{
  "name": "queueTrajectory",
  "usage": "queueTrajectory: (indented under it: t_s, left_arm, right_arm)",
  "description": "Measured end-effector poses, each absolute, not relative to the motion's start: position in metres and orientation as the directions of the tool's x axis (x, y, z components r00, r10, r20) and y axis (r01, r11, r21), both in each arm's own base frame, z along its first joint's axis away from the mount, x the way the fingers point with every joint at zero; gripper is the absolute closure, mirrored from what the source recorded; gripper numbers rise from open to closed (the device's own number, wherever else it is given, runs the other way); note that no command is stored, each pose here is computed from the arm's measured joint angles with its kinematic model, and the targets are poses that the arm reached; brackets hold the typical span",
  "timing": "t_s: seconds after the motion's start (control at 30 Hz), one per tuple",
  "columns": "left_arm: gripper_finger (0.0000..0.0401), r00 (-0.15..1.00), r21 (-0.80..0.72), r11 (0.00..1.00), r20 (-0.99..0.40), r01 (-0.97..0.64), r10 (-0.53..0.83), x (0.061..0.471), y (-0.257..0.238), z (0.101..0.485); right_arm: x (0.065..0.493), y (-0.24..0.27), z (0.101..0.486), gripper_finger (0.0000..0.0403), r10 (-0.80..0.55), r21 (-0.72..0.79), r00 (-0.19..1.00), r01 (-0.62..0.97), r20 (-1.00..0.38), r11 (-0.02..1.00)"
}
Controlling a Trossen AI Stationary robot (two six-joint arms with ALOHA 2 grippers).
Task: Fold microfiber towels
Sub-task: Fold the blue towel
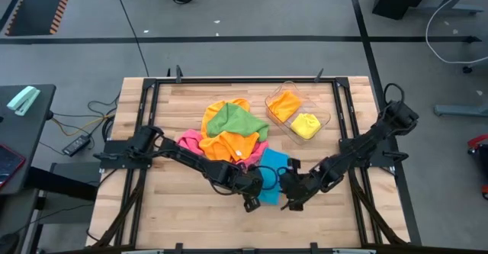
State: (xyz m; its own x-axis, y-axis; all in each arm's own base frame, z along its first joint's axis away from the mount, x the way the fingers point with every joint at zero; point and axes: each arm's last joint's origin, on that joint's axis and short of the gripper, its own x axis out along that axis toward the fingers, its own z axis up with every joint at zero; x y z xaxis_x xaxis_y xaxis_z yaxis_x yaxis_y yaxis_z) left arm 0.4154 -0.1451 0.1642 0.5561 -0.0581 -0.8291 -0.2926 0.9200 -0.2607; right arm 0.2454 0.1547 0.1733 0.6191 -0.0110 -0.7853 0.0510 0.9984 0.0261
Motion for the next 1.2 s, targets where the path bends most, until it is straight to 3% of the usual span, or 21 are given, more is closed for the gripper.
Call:
queueTrajectory:
  t_s: [0.2, 0.4, 0.53, 0.87, 1.0, 1.2]
  left_arm:
    - [0.0375, 0.580, -0.225, 0.971, -0.803, -0.082, -0.137, 0.410, -0.153, 0.184]
    - [0.0378, 0.592, -0.051, 0.977, -0.789, 0.208, -0.167, 0.404, -0.167, 0.191]
    - [0.0336, 0.583, 0.056, 0.944, -0.798, 0.324, -0.153, 0.401, -0.175, 0.185]
    - [0.0181, 0.575, 0.316, 0.815, -0.818, 0.486, -0.027, 0.401, -0.180, 0.165]
    - [0.0168, 0.547, 0.356, 0.774, -0.837, 0.524, 0.015, 0.402, -0.178, 0.150]
    - [0.0199, 0.557, 0.403, 0.765, -0.828, 0.503, 0.070, 0.409, -0.175, 0.135]
  right_arm:
    - [0.228, 0.175, 0.161, 0.0235, 0.091, 0.122, 0.671, -0.001, -0.736, 0.993]
    - [0.223, 0.197, 0.160, 0.0234, 0.176, 0.033, 0.704, -0.212, -0.688, 0.977]
    - [0.230, 0.200, 0.149, 0.0221, 0.149, 0.009, 0.684, -0.204, -0.714, 0.979]
    - [0.261, 0.216, 0.154, 0.0173, 0.070, -0.148, 0.678, -0.258, -0.732, 0.955]
    - [0.262, 0.213, 0.156, 0.0176, 0.045, -0.163, 0.678, -0.240, -0.734, 0.957]
    - [0.255, 0.214, 0.157, 0.0184, 0.021, -0.143, 0.659, -0.194, -0.752, 0.970]
